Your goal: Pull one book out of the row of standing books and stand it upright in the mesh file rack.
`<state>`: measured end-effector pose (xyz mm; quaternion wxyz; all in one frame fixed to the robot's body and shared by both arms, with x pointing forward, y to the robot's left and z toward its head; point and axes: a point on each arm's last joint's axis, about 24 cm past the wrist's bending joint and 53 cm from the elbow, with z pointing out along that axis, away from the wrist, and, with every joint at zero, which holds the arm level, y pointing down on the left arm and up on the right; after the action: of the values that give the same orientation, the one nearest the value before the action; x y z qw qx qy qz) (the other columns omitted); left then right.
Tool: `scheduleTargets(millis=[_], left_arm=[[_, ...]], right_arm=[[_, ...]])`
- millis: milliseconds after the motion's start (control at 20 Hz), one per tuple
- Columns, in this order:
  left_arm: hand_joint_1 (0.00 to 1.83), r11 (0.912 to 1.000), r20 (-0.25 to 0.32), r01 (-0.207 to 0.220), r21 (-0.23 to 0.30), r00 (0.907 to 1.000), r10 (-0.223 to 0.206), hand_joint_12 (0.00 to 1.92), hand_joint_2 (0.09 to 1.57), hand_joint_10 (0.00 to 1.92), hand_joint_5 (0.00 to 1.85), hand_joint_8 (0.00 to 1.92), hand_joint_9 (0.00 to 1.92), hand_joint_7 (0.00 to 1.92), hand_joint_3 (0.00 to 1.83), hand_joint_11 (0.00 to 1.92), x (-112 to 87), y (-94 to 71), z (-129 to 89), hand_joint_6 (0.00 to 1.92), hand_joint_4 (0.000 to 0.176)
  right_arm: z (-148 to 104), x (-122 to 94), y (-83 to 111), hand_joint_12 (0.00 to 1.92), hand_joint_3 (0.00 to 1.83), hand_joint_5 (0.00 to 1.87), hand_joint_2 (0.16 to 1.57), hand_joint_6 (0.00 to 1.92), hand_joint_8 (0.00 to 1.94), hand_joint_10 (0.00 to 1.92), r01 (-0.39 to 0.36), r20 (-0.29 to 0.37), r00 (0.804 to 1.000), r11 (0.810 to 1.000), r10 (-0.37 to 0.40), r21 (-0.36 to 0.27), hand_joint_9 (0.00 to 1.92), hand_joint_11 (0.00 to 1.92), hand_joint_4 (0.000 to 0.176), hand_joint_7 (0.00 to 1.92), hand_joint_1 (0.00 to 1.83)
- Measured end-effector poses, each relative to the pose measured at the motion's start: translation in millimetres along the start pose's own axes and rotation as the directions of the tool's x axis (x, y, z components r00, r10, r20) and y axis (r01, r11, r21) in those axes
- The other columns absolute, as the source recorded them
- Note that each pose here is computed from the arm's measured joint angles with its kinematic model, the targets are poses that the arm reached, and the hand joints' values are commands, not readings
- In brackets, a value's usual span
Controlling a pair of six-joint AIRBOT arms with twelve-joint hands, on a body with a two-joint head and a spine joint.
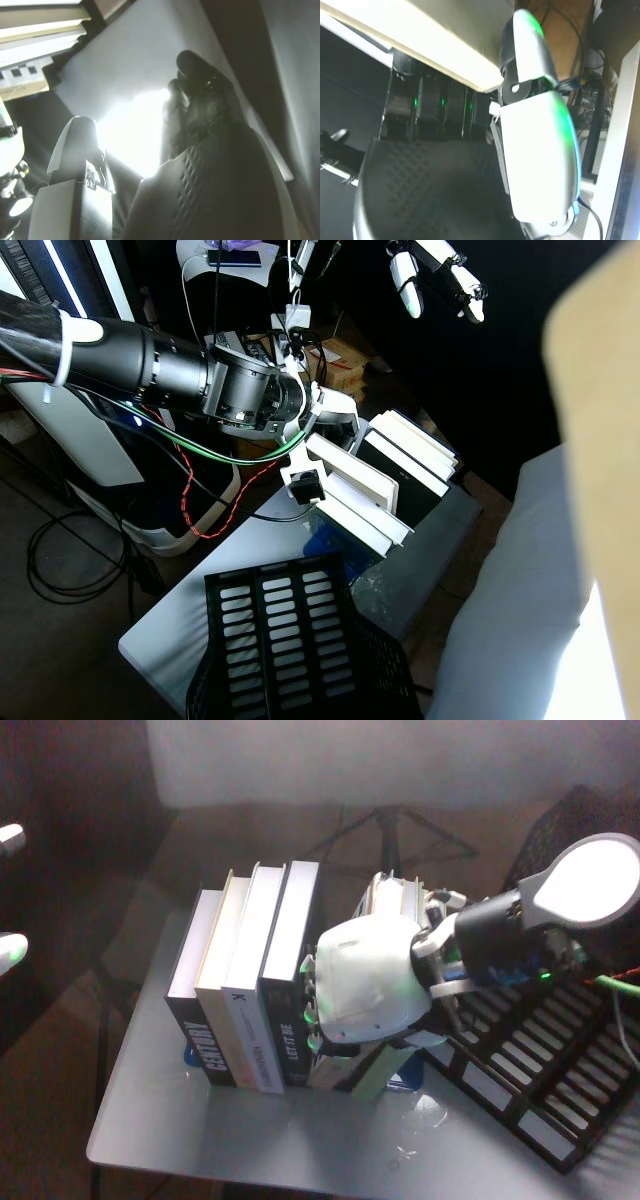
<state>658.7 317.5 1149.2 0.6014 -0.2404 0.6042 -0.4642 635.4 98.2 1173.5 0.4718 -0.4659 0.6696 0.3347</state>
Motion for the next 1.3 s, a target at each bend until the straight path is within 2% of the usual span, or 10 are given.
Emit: scheduleTargets(millis=[50,150,250,350,550,800,1000,1100,1150,1300], left_arm=[[0.61,1.0000,0.000,0.000,0.000,1.0000,0.000,1.67,1.35,0.67,0.16,0.00,0.00,0.23,0.01,0.00,0.0,0.0,0,0.00,0.070],[0.69,1.0000,0.000,0.002,0.000,1.0000,-0.002,1.66,1.34,0.71,0.19,0.02,0.11,0.28,0.00,0.00,0.5,-0.1,0,0.01,0.032],[0.67,1.0000,-0.001,0.002,0.000,1.0000,-0.002,1.70,1.35,0.78,0.18,0.01,0.10,0.28,0.00,0.00,0.7,-0.1,0,0.01,0.045],[0.65,1.0000,0.001,0.003,0.002,1.0000,-0.003,1.72,1.36,0.82,0.17,0.00,0.01,0.25,0.01,0.00,0.6,-1.1,1,0.00,0.058],[0.62,0.9999,0.004,0.008,0.015,1.0000,-0.008,1.86,1.37,0.93,0.16,0.01,0.00,0.25,0.01,0.00,0.8,-5.6,4,0.00,0.060],[0.51,0.9996,-0.011,0.024,0.013,0.9997,-0.024,1.92,1.38,0.66,0.13,0.00,0.00,0.21,0.01,0.00,11.5,-3.0,4,0.00,0.094],[0.53,0.9986,0.002,0.045,0.026,0.9990,-0.045,1.88,1.38,0.64,0.13,0.01,0.00,0.22,0.01,0.00,12.6,-7.3,11,0.00,0.077],[0.59,0.9984,-0.021,0.048,0.031,0.9987,-0.047,1.87,1.38,0.70,0.14,0.01,0.00,0.23,0.01,0.00,21.5,-8.2,13,0.01,0.062],[0.63,0.9984,-0.027,0.048,0.030,0.9985,-0.047,1.85,1.38,0.66,0.14,0.02,0.00,0.24,0.00,0.00,23.7,-7.6,13,0.01,0.054],[0.62,0.9985,-0.029,0.051,0.019,0.9983,-0.050,1.69,1.38,0.67,0.14,0.01,0.00,0.24,0.00,0.00,25.1,-4.7,13,0.01,0.042]], right_arm=[[-4,-5,0.6,1.92,0.00,0.91,1.15,1.10,1.82,1.92,0.000,0.008,1.000,1.000,0.000,-0.004,1.25,1.33,0.000,1.07,1.16],[-15,-11,2.2,1.92,0.00,0.90,1.15,1.11,1.92,1.92,-0.001,0.020,1.000,1.000,0.002,-0.011,1.23,1.32,0.000,1.07,1.15],[-21,-17,3.4,1.83,0.00,0.83,1.17,0.97,1.27,1.58,-0.001,0.030,1.000,1.000,0.002,-0.014,0.89,0.83,0.000,0.88,1.34],[-28,-22,4.1,1.61,0.00,0.76,1.18,1.30,1.09,1.43,-0.002,0.040,0.999,1.000,0.002,-0.016,0.81,0.60,0.000,0.85,1.35],[-45,-39,-1.4,1.71,0.00,0.73,1.20,1.29,1.21,1.46,-0.039,0.081,0.996,0.999,0.039,-0.002,0.82,0.61,0.000,0.80,1.35],[-63,-55,-6.7,1.92,0.00,0.74,1.23,1.14,1.51,1.69,-0.053,0.120,0.991,0.999,0.053,0.003,0.87,0.80,0.000,0.83,1.22],[-80,-73,-7.3,1.91,0.00,0.75,1.21,1.04,1.34,1.62,-0.044,0.157,0.987,0.999,0.043,0.004,0.82,0.74,0.000,0.82,1.35],[-98,-89,-9.8,1.92,0.00,0.70,1.25,1.15,1.55,1.74,-0.038,0.193,0.981,0.999,0.035,0.011,0.91,0.93,0.000,0.80,1.24],[-105,-94,-14.9,1.82,0.00,0.70,1.27,1.42,1.42,1.39,-0.039,0.209,0.977,0.999,0.033,0.027,0.64,0.46,0.000,0.73,1.15],[-120,-107,-23.2,1.92,0.00,0.71,1.28,1.50,1.41,1.38,-0.037,0.242,0.970,0.998,0.022,0.056,0.57,0.33,0.000,0.68,1.13]])
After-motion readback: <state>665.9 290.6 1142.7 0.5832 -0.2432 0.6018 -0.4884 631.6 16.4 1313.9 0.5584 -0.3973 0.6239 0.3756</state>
